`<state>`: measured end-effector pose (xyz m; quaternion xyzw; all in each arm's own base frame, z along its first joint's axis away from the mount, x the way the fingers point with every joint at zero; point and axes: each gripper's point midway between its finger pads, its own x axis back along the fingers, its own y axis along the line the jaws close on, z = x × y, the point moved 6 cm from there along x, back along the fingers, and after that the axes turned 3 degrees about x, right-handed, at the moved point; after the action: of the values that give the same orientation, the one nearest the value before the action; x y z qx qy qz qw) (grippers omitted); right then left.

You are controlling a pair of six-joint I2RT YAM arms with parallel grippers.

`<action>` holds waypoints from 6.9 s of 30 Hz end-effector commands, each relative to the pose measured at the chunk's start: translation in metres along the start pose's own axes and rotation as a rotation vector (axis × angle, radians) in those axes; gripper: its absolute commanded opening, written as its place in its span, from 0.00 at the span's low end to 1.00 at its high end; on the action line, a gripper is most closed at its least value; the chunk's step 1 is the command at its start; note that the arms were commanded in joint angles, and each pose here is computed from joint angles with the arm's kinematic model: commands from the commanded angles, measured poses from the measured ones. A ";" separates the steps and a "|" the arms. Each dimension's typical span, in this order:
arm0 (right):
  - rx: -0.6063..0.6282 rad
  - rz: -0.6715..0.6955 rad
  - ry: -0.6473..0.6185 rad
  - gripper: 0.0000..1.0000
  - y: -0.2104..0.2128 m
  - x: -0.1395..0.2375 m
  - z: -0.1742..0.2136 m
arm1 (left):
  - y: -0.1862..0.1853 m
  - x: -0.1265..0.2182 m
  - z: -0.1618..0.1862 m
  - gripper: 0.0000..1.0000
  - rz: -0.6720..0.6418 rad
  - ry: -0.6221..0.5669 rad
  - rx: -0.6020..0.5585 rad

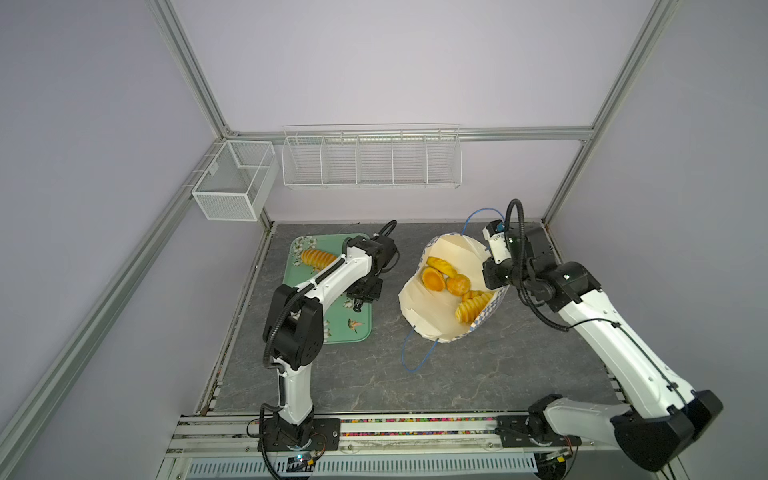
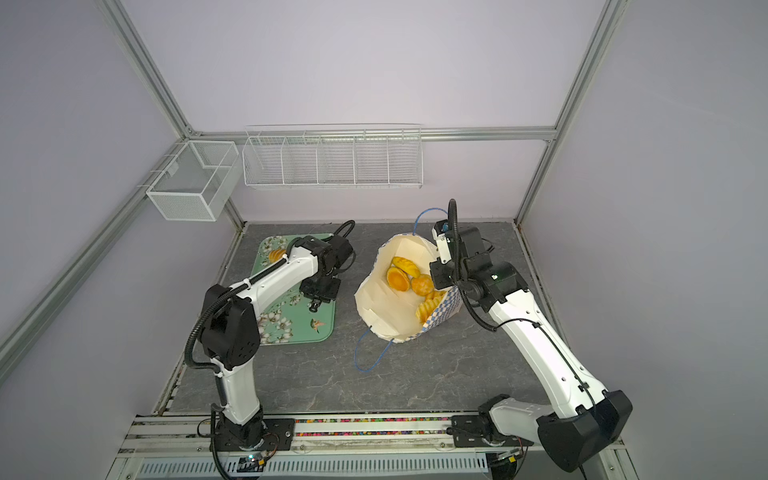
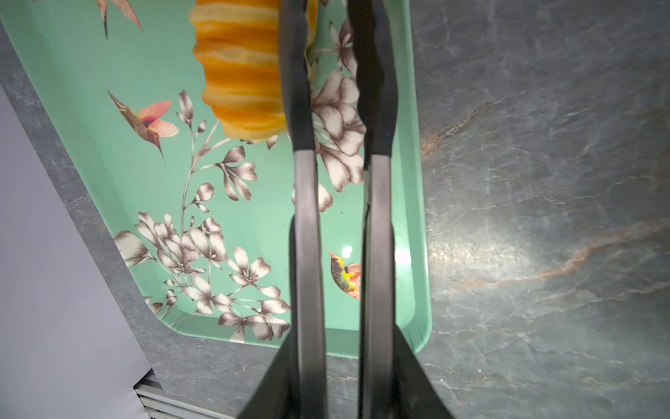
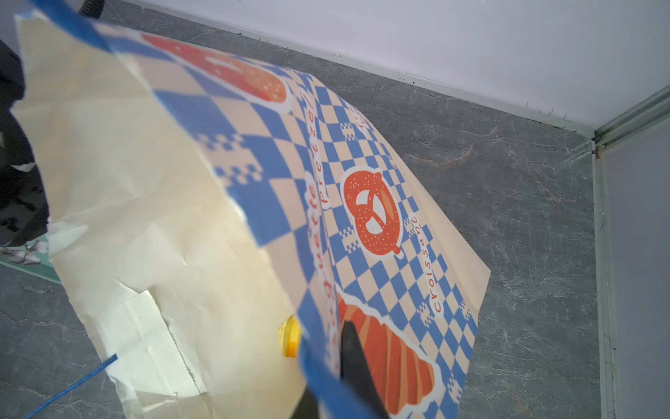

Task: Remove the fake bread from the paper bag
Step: 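Carry the bread over the green tray and release it from the tongs, then move the left gripper's tongs back into the bag toward the breads, then open the tongs around another yellow bread inside the bag with the left gripper, then pinch the bread with the tongs and lift it out with the left gripper, then carry the pinched bread over the green tray with the left gripper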

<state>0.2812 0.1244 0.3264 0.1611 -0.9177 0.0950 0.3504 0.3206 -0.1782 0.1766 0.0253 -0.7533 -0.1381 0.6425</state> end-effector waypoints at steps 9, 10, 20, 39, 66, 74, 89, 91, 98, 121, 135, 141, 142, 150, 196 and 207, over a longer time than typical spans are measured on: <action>0.013 -0.042 -0.029 0.07 0.002 0.009 0.011 | 0.035 0.081 0.022 0.22 0.087 -0.193 0.063; 0.012 -0.043 -0.028 0.07 0.002 0.009 0.012 | 0.039 0.092 0.026 0.20 0.112 -0.224 0.068; -0.025 -0.098 -0.017 0.07 0.008 0.012 0.022 | 0.051 0.190 0.088 0.12 0.503 -0.541 0.014; 0.022 -0.200 -0.042 0.07 0.020 0.016 0.048 | -0.070 0.206 0.170 0.10 0.615 -0.595 -0.494; 0.068 -0.286 -0.122 0.07 0.028 0.033 0.060 | -0.194 0.105 0.165 0.44 0.592 -0.264 -0.548; 0.070 -0.282 -0.128 0.07 0.027 0.037 0.063 | -0.206 0.090 0.165 0.48 0.628 -0.243 -0.532; 0.071 -0.282 -0.122 0.07 0.028 0.032 0.063 | -0.221 0.080 0.148 0.45 0.560 -0.268 -0.570; 0.073 -0.276 -0.120 0.07 0.027 0.032 0.063 | -0.223 0.081 0.146 0.43 0.561 -0.270 -0.574; 0.071 -0.260 -0.122 0.07 0.025 0.034 0.065 | -0.219 0.087 0.147 0.28 0.597 -0.262 -0.582; -0.006 -0.138 -0.135 0.07 0.012 0.028 0.056 | -0.124 0.139 0.169 0.00 0.535 -0.320 -0.504; -0.109 -0.076 -0.114 0.07 0.006 0.005 0.042 | -0.033 0.168 0.199 0.00 0.493 -0.389 -0.504; -0.120 -0.068 -0.104 0.07 0.006 -0.001 0.038 | 0.003 0.201 0.206 0.00 0.626 -0.537 -0.393; -0.120 -0.064 -0.106 0.07 0.005 -0.002 0.037 | 0.008 0.204 0.207 0.00 0.649 -0.562 -0.371; -0.106 -0.027 -0.103 0.07 0.002 -0.004 0.038 | 0.043 0.185 0.206 0.00 0.606 -0.574 -0.105; -0.039 -0.048 -0.061 0.07 0.004 -0.019 0.044 | 0.072 -0.006 0.100 0.00 0.715 0.064 0.331; -0.035 -0.042 -0.059 0.07 0.002 -0.013 0.044 | 0.086 0.018 0.104 0.00 0.707 -0.001 0.364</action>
<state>0.2655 0.1211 0.2841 0.1801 -0.9269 0.0600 0.3238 0.2290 -0.0854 0.1807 -0.1266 -0.7084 0.2315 0.6547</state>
